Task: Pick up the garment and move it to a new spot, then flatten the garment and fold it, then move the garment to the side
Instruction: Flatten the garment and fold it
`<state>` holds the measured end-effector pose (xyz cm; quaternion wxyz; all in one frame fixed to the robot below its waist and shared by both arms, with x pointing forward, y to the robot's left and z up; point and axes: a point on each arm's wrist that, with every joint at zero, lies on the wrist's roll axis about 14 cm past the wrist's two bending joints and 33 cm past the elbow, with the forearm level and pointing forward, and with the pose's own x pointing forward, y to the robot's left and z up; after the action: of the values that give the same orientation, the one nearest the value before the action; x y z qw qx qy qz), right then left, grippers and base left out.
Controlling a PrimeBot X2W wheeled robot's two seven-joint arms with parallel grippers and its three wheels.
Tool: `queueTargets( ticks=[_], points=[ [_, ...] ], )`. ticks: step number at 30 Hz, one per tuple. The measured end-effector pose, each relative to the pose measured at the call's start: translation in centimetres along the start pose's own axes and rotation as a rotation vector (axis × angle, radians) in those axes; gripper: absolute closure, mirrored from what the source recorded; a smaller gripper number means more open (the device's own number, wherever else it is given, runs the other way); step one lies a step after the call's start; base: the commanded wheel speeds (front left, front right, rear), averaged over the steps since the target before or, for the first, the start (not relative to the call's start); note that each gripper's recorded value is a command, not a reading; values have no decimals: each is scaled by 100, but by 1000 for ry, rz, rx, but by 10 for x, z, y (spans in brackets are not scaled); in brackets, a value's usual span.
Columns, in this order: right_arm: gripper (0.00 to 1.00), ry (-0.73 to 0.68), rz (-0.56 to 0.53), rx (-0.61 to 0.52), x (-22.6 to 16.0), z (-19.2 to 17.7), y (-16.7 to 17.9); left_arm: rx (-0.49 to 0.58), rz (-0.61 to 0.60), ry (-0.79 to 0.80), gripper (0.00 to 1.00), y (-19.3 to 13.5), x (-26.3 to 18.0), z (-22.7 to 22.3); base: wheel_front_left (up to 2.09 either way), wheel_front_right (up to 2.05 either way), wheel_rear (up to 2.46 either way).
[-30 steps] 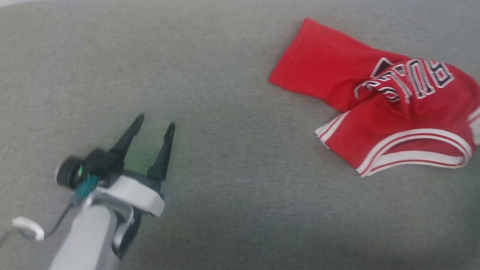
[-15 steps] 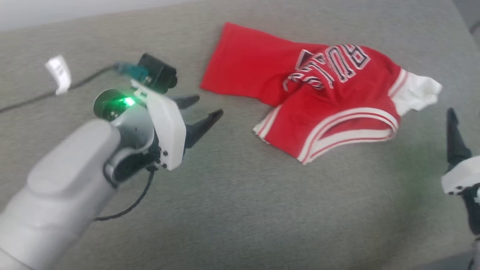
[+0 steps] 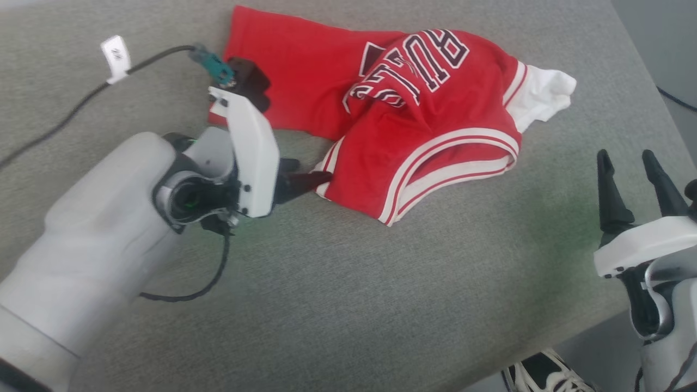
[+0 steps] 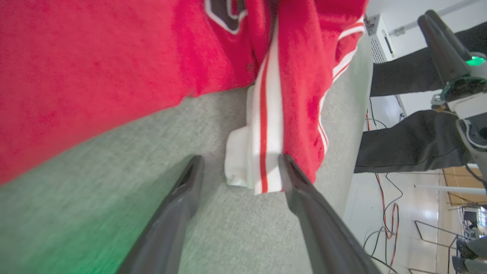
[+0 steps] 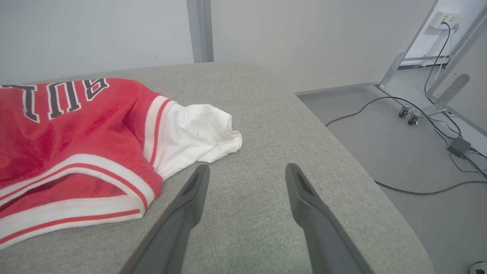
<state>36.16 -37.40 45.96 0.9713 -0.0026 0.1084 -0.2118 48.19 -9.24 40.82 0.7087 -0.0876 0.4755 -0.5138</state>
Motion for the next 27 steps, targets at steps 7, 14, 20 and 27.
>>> queueTargets(
  ticks=[7, 14, 20, 27],
  points=[
    [0, 14, -24, -1, -2, -6, -7, 3, -82, 59, 26, -19, 23, -7, 0, 0, 0],
    [0, 2, -16, 11, 0, -4, -4, 7, -60, 1, 100, -19, 16, 1, 0, 0, 0],
    [0, -22, 19, 12, 4, 5, 3, 53, 2, -134, 100, -18, -25, 26, 0, 0, 0],
    [0, -67, 129, 16, 12, 28, 39, 312, 298, -222, 100, 16, -110, 42, 0, 0, 0]
  ],
)
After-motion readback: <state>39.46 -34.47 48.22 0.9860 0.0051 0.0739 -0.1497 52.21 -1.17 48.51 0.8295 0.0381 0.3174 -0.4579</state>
